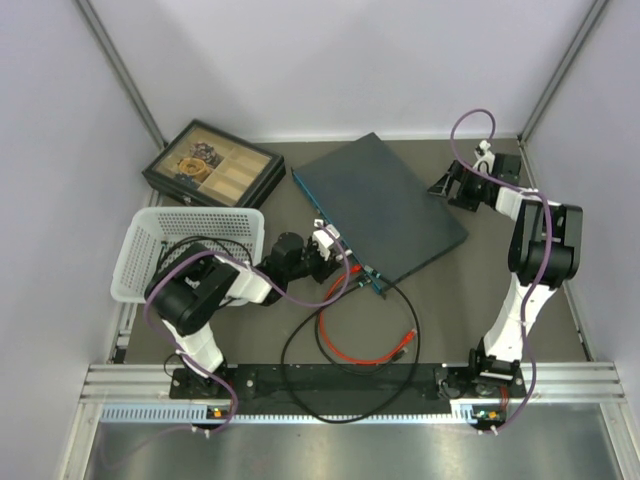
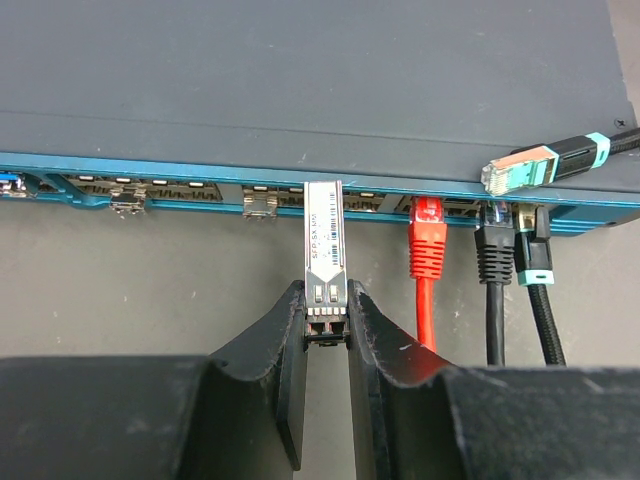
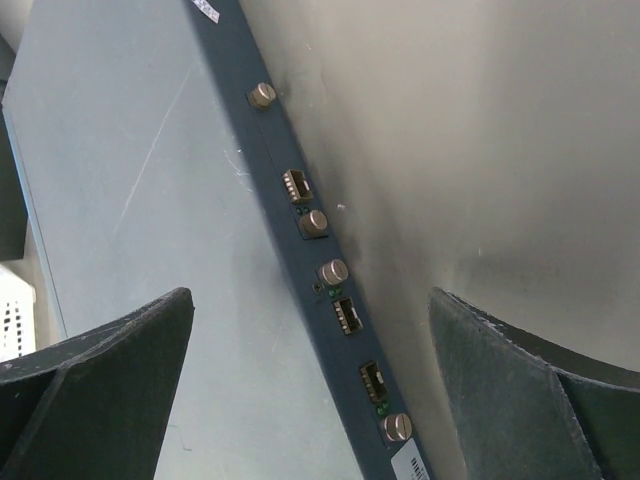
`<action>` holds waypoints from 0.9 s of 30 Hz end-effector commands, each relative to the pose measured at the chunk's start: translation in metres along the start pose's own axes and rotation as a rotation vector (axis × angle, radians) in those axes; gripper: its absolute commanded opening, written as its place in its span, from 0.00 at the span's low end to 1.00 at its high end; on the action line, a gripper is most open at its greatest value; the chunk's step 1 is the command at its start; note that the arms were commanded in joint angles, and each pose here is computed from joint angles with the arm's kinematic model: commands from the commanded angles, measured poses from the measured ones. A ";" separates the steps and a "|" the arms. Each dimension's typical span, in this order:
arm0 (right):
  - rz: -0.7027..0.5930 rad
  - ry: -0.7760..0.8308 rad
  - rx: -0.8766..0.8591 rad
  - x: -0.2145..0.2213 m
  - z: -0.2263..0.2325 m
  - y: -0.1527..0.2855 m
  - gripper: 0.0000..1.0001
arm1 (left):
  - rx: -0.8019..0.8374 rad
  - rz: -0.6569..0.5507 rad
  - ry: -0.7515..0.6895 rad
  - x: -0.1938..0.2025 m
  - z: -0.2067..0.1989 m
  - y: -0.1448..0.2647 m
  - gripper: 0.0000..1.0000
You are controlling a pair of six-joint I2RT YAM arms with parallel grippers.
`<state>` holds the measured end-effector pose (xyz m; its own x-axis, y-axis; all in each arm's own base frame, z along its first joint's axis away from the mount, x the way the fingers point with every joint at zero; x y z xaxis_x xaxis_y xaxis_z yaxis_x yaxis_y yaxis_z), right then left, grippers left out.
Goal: Insert the plug into the switch port
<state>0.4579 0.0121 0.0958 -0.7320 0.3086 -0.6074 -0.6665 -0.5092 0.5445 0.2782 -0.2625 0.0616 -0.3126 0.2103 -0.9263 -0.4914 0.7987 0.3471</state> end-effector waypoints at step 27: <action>-0.027 0.058 -0.045 -0.015 0.009 -0.005 0.99 | 0.065 -0.131 -0.009 -0.021 -0.002 -0.017 0.00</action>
<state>0.4584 0.0149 0.0936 -0.7392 0.3049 -0.6005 -0.6571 -0.5217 0.5441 0.2790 -0.2673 0.0443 -0.3416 0.1951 -0.9194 -0.4660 0.8144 0.3459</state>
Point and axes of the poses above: each gripper's point midway between its finger pads, its own y axis back along the fingers, its own z axis along the line the jaws close on, x = y × z, the point moved 5 cm from there along y, back along the fingers, and after that the axes turned 4 degrees about y, right-handed, at the moved point
